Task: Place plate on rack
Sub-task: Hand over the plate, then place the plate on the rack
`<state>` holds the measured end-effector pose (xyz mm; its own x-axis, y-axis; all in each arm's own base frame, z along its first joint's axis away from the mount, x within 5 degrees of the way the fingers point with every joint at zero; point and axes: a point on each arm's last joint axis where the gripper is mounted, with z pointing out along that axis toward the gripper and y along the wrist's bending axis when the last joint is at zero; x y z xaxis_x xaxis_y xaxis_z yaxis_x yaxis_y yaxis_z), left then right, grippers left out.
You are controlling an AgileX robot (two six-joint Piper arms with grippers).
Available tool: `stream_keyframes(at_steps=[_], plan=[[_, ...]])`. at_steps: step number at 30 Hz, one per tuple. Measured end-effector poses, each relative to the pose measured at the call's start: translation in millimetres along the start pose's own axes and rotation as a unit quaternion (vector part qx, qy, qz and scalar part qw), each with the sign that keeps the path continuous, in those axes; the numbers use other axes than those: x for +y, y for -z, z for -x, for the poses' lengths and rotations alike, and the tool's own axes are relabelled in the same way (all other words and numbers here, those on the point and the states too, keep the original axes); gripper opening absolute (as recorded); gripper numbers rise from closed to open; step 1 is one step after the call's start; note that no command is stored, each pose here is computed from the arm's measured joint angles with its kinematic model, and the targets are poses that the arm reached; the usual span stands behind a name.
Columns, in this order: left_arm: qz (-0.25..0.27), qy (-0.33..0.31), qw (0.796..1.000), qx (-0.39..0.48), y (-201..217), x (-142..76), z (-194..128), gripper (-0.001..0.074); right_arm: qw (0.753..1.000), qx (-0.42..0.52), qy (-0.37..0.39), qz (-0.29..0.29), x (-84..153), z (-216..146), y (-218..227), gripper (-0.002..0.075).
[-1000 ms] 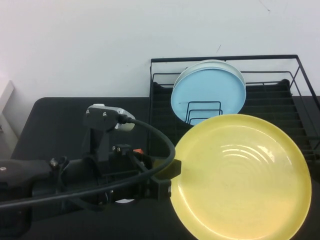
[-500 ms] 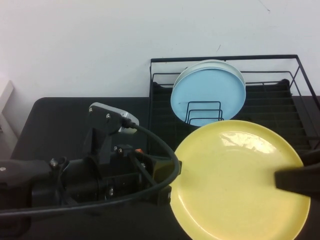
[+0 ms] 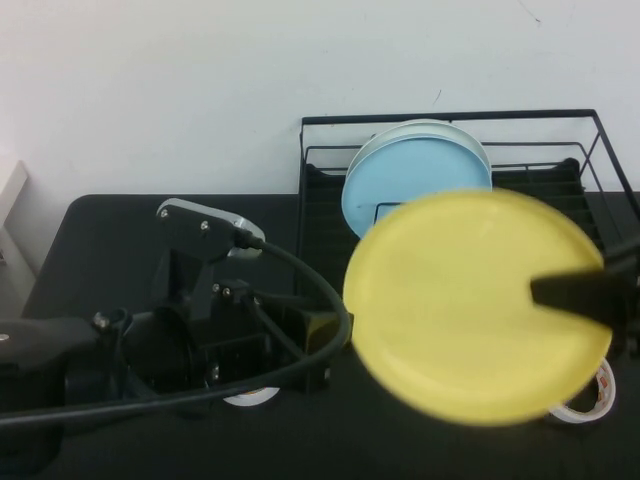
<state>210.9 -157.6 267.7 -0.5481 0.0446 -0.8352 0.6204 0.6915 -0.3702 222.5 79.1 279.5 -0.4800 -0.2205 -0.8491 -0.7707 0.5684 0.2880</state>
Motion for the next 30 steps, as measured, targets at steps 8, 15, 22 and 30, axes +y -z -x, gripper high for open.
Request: stream_keyframes(at_steps=[8, 15, 22, 30], plan=[[0.021, 0.020, 0.999, -0.018, 7, 1, 5, 0.0461, 0.992, -0.004, 0.122, -0.035, -25, 54, -1, 0.0125], [0.148, 0.071, 0.982, -0.094, 43, 14, 13, 0.0083, 0.970, 0.014, 0.244, -0.012, -65, 90, -24, 0.0125], [0.222, 0.050, 0.966, -0.122, 84, 22, -18, 0.0004, 0.939, -0.001, 0.342, -0.019, -94, 116, -40, 0.0125], [0.132, 0.115, 0.975, -0.137, 109, 10, -66, 0.0000, 0.922, -0.006, 0.387, -0.031, -129, 122, -64, 0.0125]])
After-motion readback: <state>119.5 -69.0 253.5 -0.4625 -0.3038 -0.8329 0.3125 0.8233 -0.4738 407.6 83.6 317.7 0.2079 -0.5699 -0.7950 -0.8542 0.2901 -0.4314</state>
